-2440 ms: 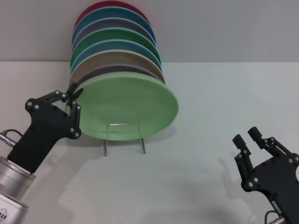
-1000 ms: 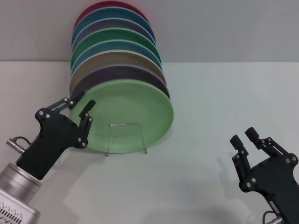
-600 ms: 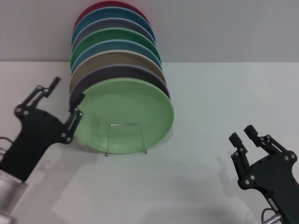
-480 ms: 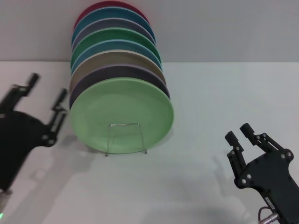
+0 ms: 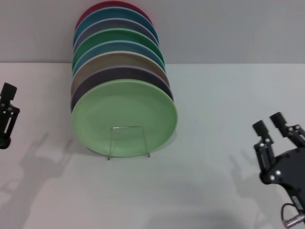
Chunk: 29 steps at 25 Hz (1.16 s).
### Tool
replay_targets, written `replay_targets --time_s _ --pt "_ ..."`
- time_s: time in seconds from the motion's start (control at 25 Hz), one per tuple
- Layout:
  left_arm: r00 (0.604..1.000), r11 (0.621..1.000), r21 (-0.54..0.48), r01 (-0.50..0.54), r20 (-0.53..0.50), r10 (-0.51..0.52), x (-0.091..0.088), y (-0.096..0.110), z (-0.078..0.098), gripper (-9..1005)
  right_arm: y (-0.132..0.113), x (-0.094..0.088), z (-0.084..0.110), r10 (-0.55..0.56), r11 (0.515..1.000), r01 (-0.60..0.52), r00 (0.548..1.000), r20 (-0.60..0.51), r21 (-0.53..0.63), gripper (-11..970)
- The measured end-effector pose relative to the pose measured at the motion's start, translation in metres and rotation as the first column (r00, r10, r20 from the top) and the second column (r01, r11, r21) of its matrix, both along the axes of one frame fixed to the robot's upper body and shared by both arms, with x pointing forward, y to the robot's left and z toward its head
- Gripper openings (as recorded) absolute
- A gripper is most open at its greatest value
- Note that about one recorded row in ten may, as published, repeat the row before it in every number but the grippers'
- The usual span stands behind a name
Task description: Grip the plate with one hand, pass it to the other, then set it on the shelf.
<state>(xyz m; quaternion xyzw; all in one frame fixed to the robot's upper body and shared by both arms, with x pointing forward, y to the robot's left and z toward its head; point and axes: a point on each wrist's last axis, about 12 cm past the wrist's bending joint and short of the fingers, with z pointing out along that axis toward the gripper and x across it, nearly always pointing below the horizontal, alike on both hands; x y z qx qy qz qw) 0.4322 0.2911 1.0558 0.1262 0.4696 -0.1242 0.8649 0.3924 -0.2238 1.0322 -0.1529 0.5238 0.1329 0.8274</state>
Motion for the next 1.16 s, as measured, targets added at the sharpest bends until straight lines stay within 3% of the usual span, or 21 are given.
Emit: replay_targets --time_s 0.4,0.52,0.8,0.92,1.12,1.16 --pt "0.989 0.977 -0.159 -0.144 -0.068 0.135 0.004 0.026 -0.001 766 -0.028 -0.002 0.009 -0.149 0.989 0.146 0.984 0.098 0.030 288" --pt "0.978 0.965 -0.178 -0.191 -0.120 0.171 0.007 0.032 -0.006 829 -0.050 0.005 0.008 -0.178 0.981 0.173 0.982 0.061 0.083 288" --pt "0.968 0.964 -0.159 -0.211 -0.169 0.184 0.011 0.032 -0.011 829 -0.080 0.018 0.008 -0.196 0.968 0.194 0.981 -0.005 0.158 304" --pt "0.962 0.965 -0.149 -0.218 -0.198 0.186 0.015 0.031 -0.014 829 -0.095 0.031 0.003 -0.232 0.951 0.245 0.969 -0.088 0.188 327" --pt "0.953 0.964 -0.136 -0.228 -0.233 0.193 0.020 0.032 -0.017 829 -0.098 0.051 0.001 -0.253 0.941 0.279 0.956 -0.148 0.191 535" --pt "0.953 0.964 -0.136 -0.228 -0.233 0.193 0.020 0.032 -0.017 829 -0.098 0.051 0.001 -0.253 0.941 0.279 0.956 -0.148 0.191 535"
